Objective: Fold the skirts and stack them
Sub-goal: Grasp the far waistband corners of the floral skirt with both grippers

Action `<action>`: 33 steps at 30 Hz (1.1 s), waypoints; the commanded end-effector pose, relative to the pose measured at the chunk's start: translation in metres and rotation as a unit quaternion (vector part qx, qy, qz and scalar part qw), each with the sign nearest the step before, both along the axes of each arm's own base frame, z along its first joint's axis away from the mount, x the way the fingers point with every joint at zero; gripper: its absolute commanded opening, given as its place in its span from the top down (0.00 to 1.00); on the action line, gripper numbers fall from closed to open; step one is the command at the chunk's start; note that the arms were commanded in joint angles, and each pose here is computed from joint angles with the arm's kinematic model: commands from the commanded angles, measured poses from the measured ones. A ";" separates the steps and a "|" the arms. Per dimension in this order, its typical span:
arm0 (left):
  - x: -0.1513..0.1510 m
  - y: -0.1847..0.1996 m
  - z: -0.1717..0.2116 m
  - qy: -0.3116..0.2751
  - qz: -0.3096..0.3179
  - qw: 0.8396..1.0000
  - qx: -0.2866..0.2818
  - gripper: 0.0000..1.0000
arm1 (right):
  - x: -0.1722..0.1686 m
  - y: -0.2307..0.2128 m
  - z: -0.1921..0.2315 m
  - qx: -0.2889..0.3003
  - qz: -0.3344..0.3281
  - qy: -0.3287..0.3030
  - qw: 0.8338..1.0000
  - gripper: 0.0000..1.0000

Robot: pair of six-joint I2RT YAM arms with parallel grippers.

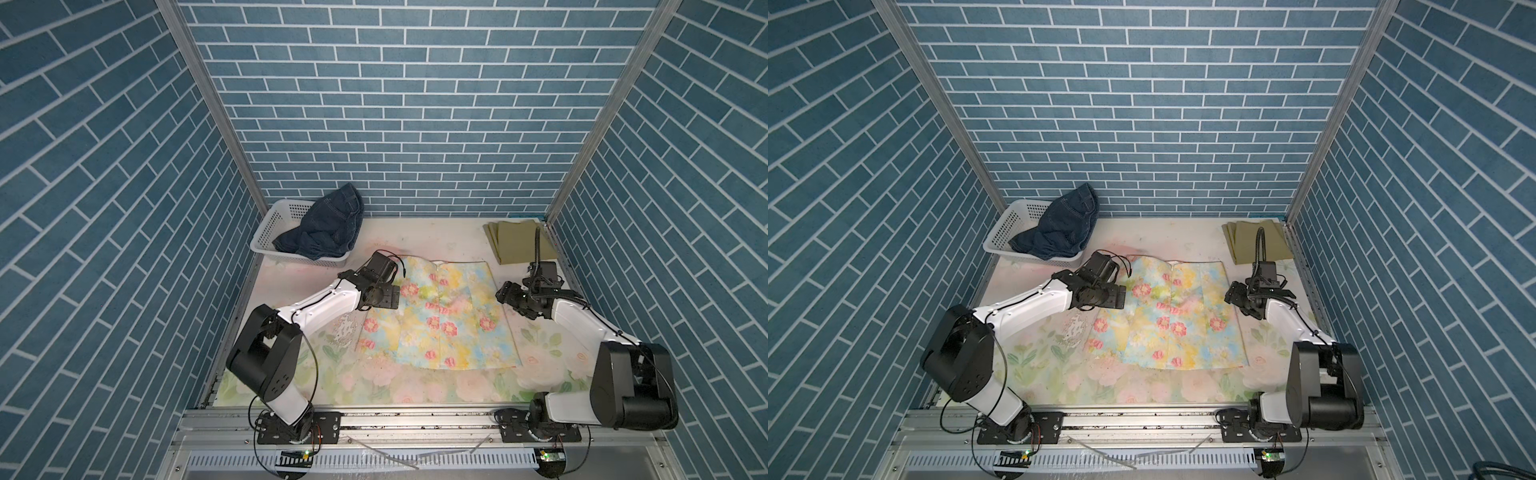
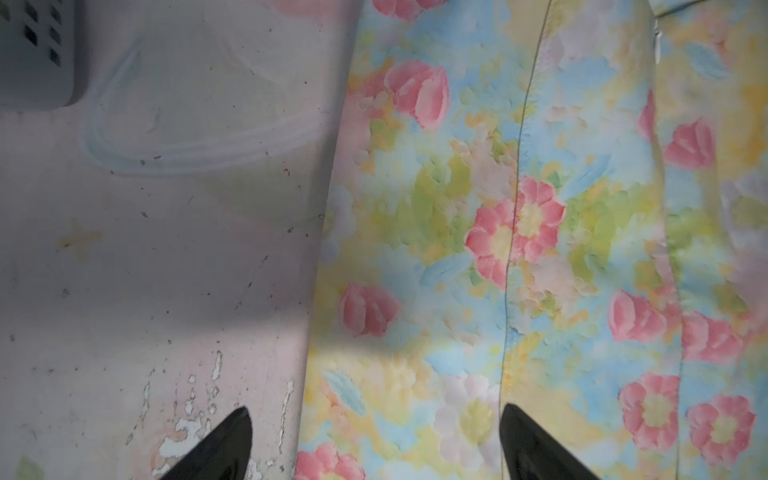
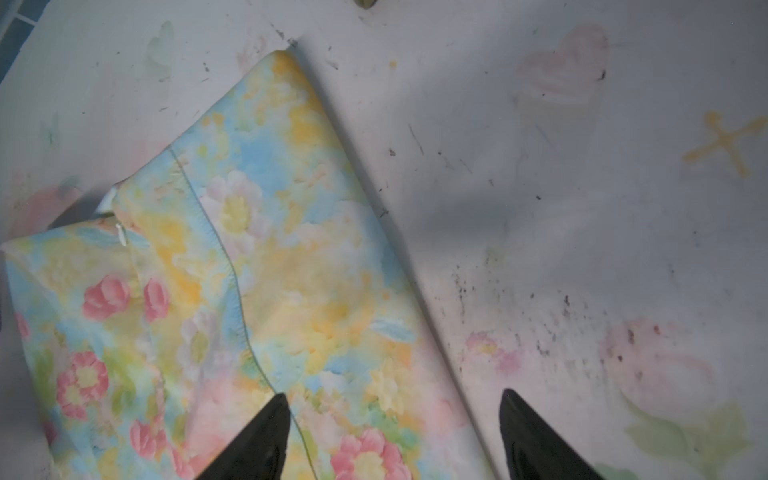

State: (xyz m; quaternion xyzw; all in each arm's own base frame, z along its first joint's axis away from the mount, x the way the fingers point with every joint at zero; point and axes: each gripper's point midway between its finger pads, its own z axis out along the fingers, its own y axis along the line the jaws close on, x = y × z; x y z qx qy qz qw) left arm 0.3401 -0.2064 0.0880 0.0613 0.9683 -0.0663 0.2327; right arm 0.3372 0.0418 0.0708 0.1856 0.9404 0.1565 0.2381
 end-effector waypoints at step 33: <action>0.177 -0.021 -0.063 0.026 0.031 0.999 -0.016 0.22 | 0.166 0.053 -0.029 0.052 0.071 -0.042 0.995 0.41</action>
